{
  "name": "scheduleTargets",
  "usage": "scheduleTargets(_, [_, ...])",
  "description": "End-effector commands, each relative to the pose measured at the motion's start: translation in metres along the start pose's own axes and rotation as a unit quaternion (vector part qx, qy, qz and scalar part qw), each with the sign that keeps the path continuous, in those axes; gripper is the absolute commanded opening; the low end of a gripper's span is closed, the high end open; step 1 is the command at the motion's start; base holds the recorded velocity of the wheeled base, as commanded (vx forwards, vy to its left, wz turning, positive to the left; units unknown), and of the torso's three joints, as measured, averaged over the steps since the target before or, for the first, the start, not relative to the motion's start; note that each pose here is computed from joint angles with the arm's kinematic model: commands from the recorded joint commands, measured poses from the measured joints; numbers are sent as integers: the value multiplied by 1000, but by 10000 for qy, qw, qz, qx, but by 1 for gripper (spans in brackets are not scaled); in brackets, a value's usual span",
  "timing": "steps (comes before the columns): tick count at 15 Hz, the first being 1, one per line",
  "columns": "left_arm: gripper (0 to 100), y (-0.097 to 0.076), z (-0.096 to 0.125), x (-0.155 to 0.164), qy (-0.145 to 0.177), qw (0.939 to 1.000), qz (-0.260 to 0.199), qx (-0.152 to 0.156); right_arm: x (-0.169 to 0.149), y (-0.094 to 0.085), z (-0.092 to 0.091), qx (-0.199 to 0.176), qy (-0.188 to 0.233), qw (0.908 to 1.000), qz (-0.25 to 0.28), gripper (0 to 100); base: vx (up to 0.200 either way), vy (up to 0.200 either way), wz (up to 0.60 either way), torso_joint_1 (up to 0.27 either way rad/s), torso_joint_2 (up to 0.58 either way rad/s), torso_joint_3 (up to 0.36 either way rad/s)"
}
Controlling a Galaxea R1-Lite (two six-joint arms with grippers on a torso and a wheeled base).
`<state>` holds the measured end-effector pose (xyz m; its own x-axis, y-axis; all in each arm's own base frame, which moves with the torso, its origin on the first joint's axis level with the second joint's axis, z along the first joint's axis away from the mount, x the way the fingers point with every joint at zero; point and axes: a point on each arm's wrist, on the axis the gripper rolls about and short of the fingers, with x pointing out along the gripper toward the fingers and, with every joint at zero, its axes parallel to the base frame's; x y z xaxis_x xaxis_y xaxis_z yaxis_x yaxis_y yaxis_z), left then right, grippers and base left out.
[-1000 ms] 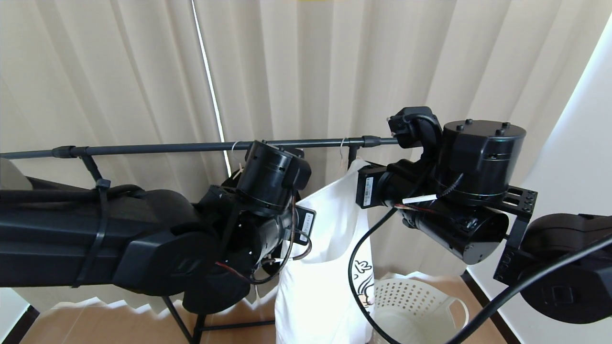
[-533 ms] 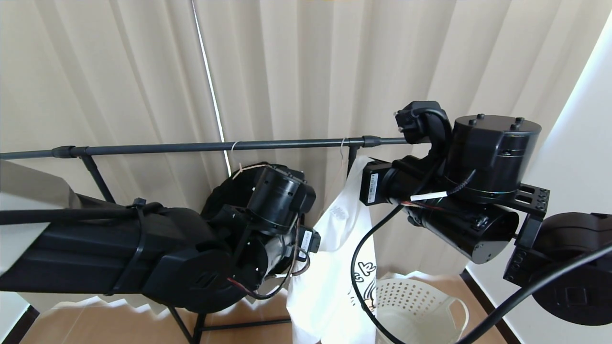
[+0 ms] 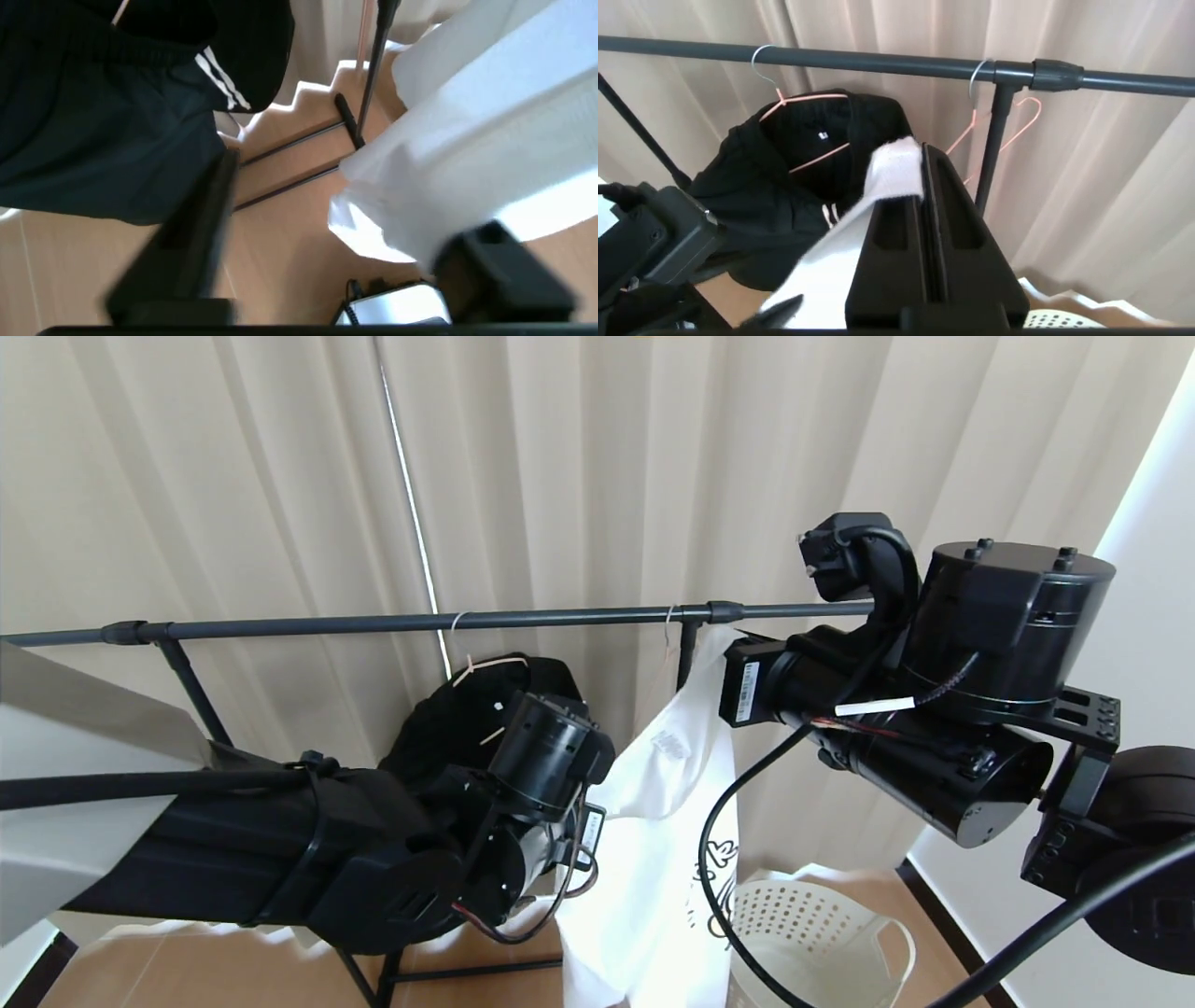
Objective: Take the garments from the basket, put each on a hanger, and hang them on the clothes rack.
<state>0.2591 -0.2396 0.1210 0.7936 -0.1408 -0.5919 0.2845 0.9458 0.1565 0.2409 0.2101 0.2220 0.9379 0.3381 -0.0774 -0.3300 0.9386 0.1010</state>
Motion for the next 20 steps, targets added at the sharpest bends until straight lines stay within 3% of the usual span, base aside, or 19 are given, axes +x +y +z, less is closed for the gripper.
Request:
scheduleTargets(1, [0, 6, 3, -12, -108, 9999, -9, -40, 6, -10, 2, -107, -29, 9998, -176, 0, 0, 0, 0, 0, 0, 0])
scheduleTargets(3, [0, 19, 15, -37, -419, 9991, -39, -106, 19, -25, -1, -328, 14, 9977, -596, 0, 0, 0, 0, 0, 0, 0])
scheduleTargets(5, [0, 38, 32, -59, -808, 9967, 42, -8, 24, -26, -8, -626, 167, 9937, -919, 0, 0, 0, 0, 0, 0, 0])
scheduleTargets(7, [0, 51, 56, -75, -1253, 9920, 133, 106, 18, -26, -11, -913, 668, 9888, -972, 0, 0, 0, 0, 0, 0, 0])
scheduleTargets(8, [0, 52, 57, -75, -1258, 9919, 141, 114, 18, -26, -10, -916, 675, 9887, -972, 0, 0, 0, 0, 0, 0, 0])
scheduleTargets(9, [0, 57, 77, -84, -1592, 9869, 185, 208, 1, -24, 3, -1003, 1083, 9846, -932, 0, 0, 0, 0, 0, 0, 0])
scheduleTargets(10, [0, 57, 82, -85, -1666, 9856, 160, 228, -4, -22, 9, -916, 1174, 9847, -904, 0, 0, 0, 0, 0, 0, 0])
scheduleTargets(13, [0, 56, 96, -92, -1944, 9797, -370, 318, -17, -11, 37, -179, 1356, 9869, -856, 0, 0, 0, 0, 0, 0, 0])
scheduleTargets(16, [0, 59, 110, -103, -2232, 9732, -342, 437, -22, -8, 62, 519, 984, 9903, -830, 0, 0, 0, 0, 0, 0, 0])
scheduleTargets(20, [0, 66, 116, -116, -2436, 9686, -287, 403, -38, -12, 85, 949, 592, 9909, -748, 0, 0, 0, 0, 0, 0, 0])
